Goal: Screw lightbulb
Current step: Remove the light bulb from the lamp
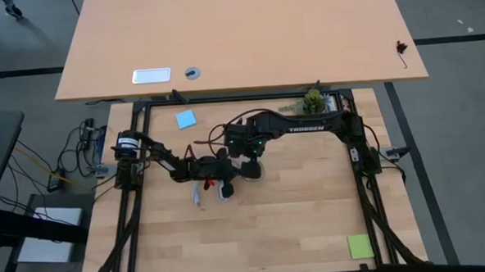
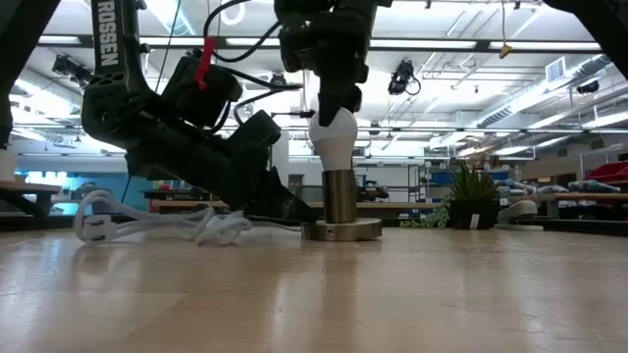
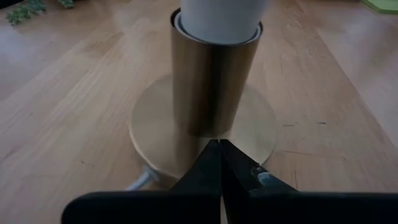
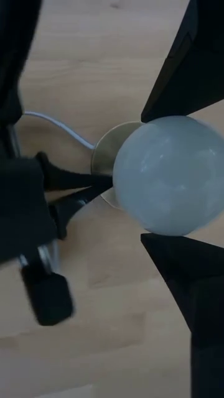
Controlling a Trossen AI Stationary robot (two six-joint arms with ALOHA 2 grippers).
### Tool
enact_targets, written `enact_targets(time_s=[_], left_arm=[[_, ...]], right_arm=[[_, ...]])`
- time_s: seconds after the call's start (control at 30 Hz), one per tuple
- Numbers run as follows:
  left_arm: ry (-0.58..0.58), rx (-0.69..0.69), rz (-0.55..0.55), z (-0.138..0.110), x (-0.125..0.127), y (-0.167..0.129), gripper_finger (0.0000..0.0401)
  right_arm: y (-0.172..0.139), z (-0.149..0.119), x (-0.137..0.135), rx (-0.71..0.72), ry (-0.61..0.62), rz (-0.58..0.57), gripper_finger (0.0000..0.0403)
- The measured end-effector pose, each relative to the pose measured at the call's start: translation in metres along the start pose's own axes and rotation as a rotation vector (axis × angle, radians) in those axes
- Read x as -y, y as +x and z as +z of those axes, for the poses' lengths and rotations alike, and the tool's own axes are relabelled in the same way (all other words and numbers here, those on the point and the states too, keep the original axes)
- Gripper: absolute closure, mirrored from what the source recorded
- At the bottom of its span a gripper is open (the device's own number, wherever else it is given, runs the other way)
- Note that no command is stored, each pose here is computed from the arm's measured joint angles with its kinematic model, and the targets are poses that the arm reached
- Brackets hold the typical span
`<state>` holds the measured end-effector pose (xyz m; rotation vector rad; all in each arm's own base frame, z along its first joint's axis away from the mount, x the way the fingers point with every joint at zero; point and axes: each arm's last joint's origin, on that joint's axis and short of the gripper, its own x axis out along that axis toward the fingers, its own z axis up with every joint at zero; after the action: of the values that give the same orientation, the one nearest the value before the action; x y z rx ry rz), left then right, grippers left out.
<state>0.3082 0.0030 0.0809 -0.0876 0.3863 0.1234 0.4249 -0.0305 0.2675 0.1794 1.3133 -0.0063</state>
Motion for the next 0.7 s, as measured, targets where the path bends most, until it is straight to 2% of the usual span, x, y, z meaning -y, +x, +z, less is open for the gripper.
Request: enact_targets(time_s=[0.17, 0.27, 0.47, 0.57, 0.63, 0.7], left_arm=[[-0.001, -0.003, 0.002, 0.000, -0.001, 0.000, 0.0401], [-0.001, -0.006, 0.002, 0.000, -0.001, 0.000, 0.0401], [-0.002, -0.019, 0.003, -0.001, -0.001, 0.000, 0.0401], [-0.005, -0.024, -0.001, -0.002, -0.001, 0.000, 0.0401], [-0.008, -0.026, -0.004, -0.002, -0.001, 0.000, 0.0401], [-0.012, -0.026, -0.004, -0.002, -0.001, 0.000, 0.0401]], right_arm=[[0.001, 0.000, -0.005, -0.003, -0.256, -0.022, 0.0102], [0.001, -0.001, -0.008, -0.005, -0.326, -0.040, 0.0098], [0.001, -0.001, -0.014, 0.000, -0.319, -0.058, 0.0083], [-0.010, -0.001, -0.018, 0.044, -0.311, -0.070, 0.0081], [-0.017, -0.002, -0.019, 0.067, -0.277, -0.071, 0.0081], [-0.020, -0.002, -0.019, 0.076, -0.174, -0.069, 0.0080]])
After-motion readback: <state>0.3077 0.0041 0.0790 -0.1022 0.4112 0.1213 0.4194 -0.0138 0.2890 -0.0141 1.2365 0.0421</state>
